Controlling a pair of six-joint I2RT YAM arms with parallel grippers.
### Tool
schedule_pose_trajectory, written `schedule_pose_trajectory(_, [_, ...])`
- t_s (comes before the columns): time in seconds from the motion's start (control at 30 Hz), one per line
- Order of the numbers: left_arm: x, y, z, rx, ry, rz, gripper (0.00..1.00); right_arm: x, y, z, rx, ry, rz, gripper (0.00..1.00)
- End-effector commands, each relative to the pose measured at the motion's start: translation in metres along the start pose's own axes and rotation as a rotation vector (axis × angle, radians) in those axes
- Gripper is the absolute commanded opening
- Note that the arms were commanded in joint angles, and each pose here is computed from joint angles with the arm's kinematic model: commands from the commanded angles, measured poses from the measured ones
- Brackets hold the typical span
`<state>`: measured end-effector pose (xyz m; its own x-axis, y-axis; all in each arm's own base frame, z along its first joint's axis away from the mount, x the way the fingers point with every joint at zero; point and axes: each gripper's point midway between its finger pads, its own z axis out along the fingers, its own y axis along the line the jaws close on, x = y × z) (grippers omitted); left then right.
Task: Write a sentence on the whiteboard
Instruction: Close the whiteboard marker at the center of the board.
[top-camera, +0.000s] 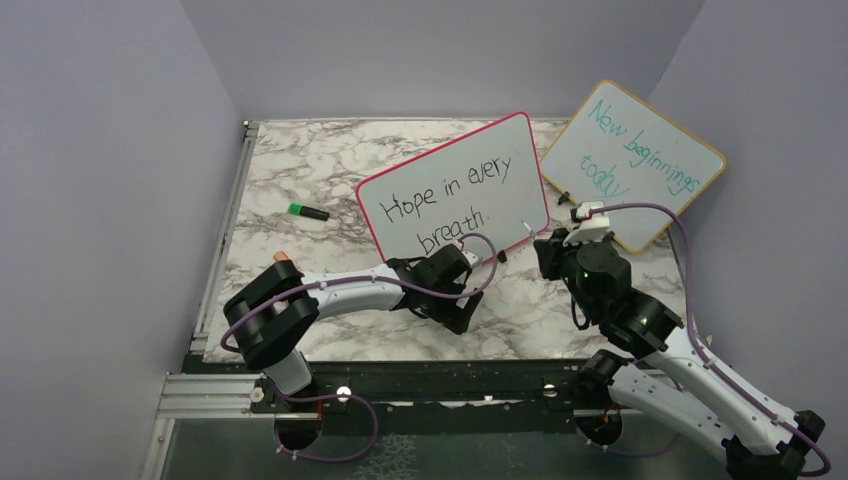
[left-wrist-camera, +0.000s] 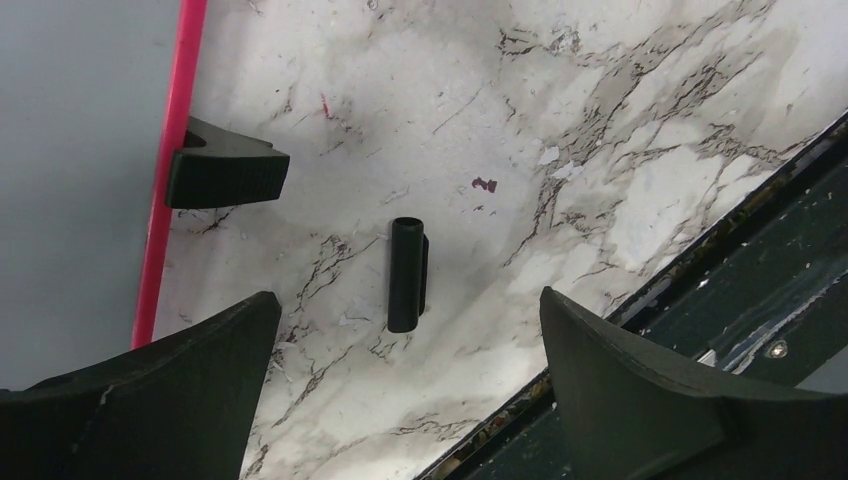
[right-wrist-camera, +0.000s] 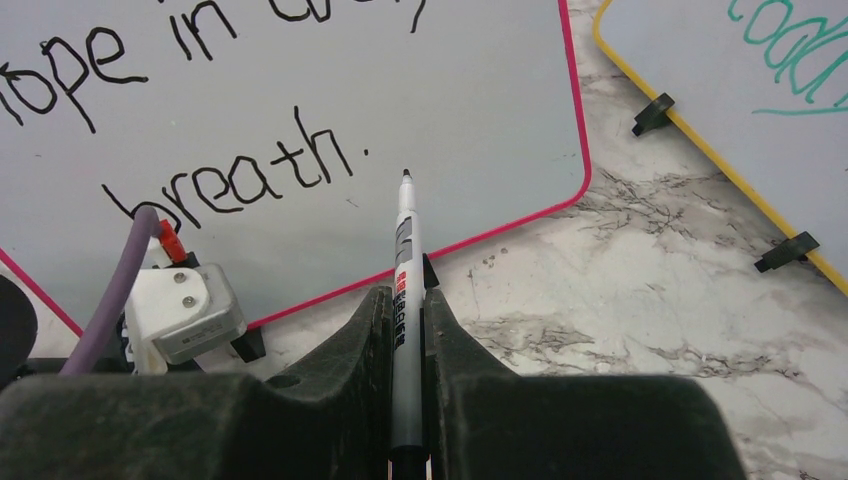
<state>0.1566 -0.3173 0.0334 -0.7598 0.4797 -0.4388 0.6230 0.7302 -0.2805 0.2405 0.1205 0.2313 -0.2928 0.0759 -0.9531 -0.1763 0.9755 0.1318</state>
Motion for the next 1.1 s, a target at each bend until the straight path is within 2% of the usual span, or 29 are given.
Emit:
schedule_pose_trajectory(0.0, [0.004, -0.001, 0.004, -0.013, 0.034, 0.042, 0.99, -0.007, -0.002, 0.000, 0.015, -0.030, 0.017, 0.01])
schedule_pose_trajectory(0.27, [0.008, 0.002, -0.006, -0.094, 0.037, 0.096, 0.99, -0.006, -0.004, 0.001, 0.024, -0.029, 0.018, 0.01])
schedule_pose_trajectory(0.37, [-0.001, 0.000, -0.018, -0.137, 0.002, 0.114, 0.99, -0.007, -0.005, 0.000, 0.028, -0.031, 0.019, 0.01])
schedule_pose_trajectory(0.4, [-0.004, 0.000, -0.024, -0.138, -0.017, 0.113, 0.85, -0.008, -0.005, 0.000, 0.029, -0.034, 0.021, 0.01])
schedule_pose_trajectory(0.43, [-0.007, 0.000, -0.029, -0.138, -0.037, 0.111, 0.81, -0.008, -0.005, -0.001, 0.030, -0.035, 0.023, 0.01])
schedule_pose_trajectory(0.47, [-0.011, -0.002, -0.036, -0.134, -0.062, 0.107, 0.96, -0.008, -0.006, -0.001, 0.031, -0.036, 0.024, 0.01])
schedule_pose_trajectory(0.5, [-0.014, -0.004, -0.042, -0.123, -0.083, 0.110, 0.98, -0.008, -0.006, -0.001, 0.031, -0.037, 0.024, 0.01])
schedule_pose_trajectory(0.67, [-0.029, -0.018, -0.065, -0.050, -0.178, 0.120, 0.99, -0.008, -0.007, -0.003, 0.033, -0.040, 0.032, 0.01])
schedule_pose_trajectory(0.83, [-0.016, -0.033, -0.068, 0.064, -0.150, 0.176, 0.99, -0.010, -0.008, -0.005, 0.030, -0.051, 0.043, 0.01])
schedule_pose_trajectory(0.97, [-0.011, -0.029, -0.060, 0.045, -0.123, 0.172, 0.99, -0.010, -0.008, -0.007, 0.028, -0.056, 0.051, 0.01])
schedule_pose_trajectory(1.07, [-0.014, -0.023, -0.054, 0.003, -0.124, 0.154, 0.90, -0.010, -0.008, -0.007, 0.026, -0.054, 0.051, 0.01])
